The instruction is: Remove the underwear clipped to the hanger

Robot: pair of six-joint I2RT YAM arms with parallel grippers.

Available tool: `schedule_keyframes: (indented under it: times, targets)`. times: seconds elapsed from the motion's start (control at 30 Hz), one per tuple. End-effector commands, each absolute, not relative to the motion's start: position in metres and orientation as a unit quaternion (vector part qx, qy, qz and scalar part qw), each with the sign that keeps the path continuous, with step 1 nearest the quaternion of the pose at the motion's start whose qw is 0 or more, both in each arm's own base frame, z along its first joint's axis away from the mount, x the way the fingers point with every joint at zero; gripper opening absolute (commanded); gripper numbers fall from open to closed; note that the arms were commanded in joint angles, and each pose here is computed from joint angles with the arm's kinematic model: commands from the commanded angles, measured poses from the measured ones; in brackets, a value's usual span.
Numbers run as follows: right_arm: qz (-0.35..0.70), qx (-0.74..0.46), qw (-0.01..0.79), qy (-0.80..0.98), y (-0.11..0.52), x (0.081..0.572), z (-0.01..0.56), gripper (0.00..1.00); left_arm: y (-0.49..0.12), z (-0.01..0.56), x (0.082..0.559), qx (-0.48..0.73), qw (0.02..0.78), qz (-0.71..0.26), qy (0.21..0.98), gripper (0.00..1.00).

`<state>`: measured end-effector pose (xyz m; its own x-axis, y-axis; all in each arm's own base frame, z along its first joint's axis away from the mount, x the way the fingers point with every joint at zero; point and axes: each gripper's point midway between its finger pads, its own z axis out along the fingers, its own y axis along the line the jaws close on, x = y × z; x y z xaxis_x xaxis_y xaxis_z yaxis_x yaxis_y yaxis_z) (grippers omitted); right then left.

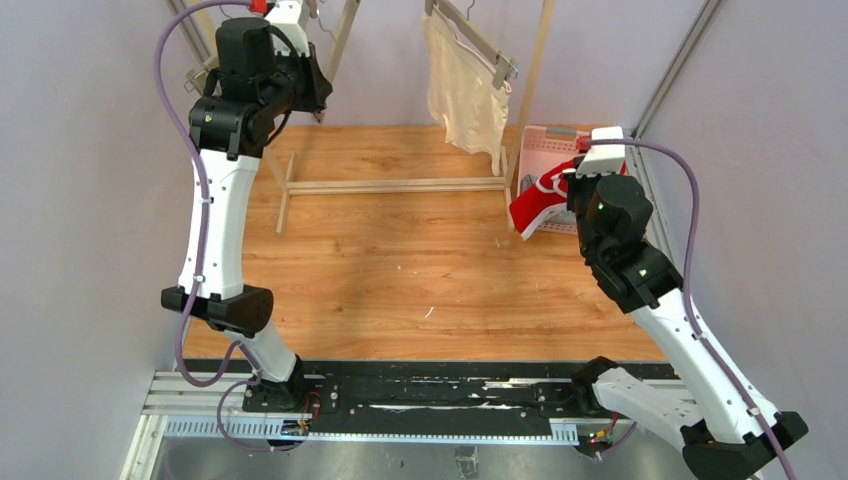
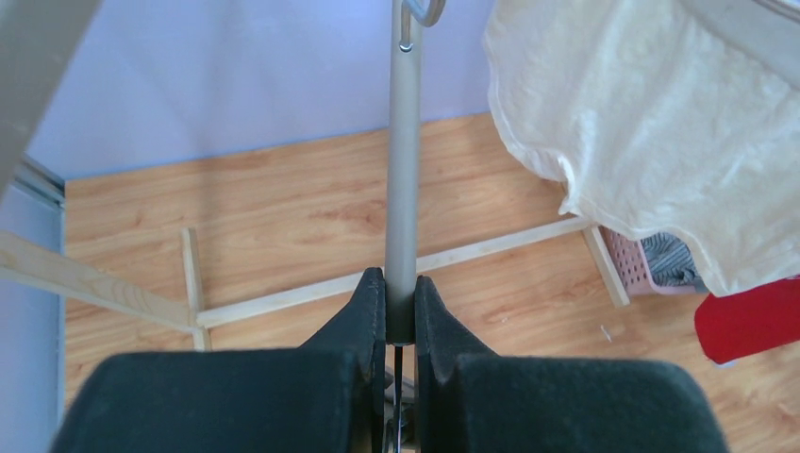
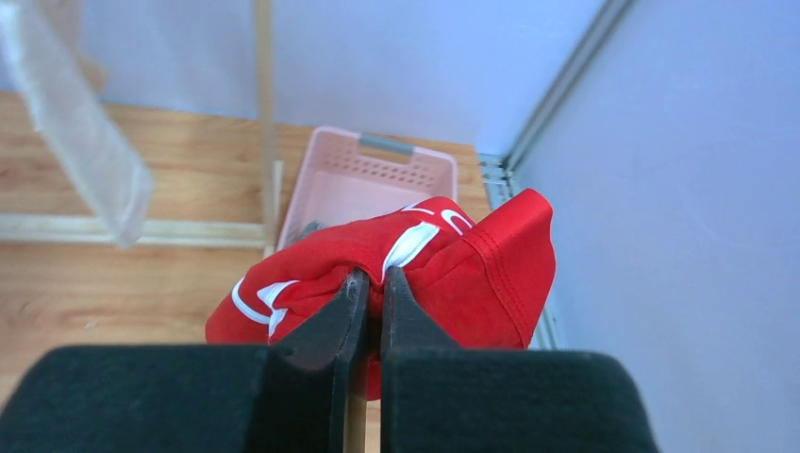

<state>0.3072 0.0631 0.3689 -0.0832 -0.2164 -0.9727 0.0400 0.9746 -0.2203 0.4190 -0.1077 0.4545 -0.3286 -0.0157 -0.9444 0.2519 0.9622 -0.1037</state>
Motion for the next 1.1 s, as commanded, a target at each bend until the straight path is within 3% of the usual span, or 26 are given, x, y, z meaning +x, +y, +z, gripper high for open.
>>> schedule_keyframes:
  times: [0.0,0.33,1.07]
  targets:
    - [-0.141,0.007,0.709,0.690,0.025,0.322,0.407,0.00,-0.106,0.496,0.423,0.070,0.629,-0.140,0.762,0.00]
    - [-0.158,0.090,0.693,0.698,-0.035,0.368,0.387,0.01,-0.107,0.513,0.435,0.065,0.647,-0.169,0.741,0.00]
    - [-0.106,0.053,0.628,0.769,-0.023,0.396,0.298,0.01,-0.104,0.491,0.485,0.044,0.639,-0.190,0.744,0.00]
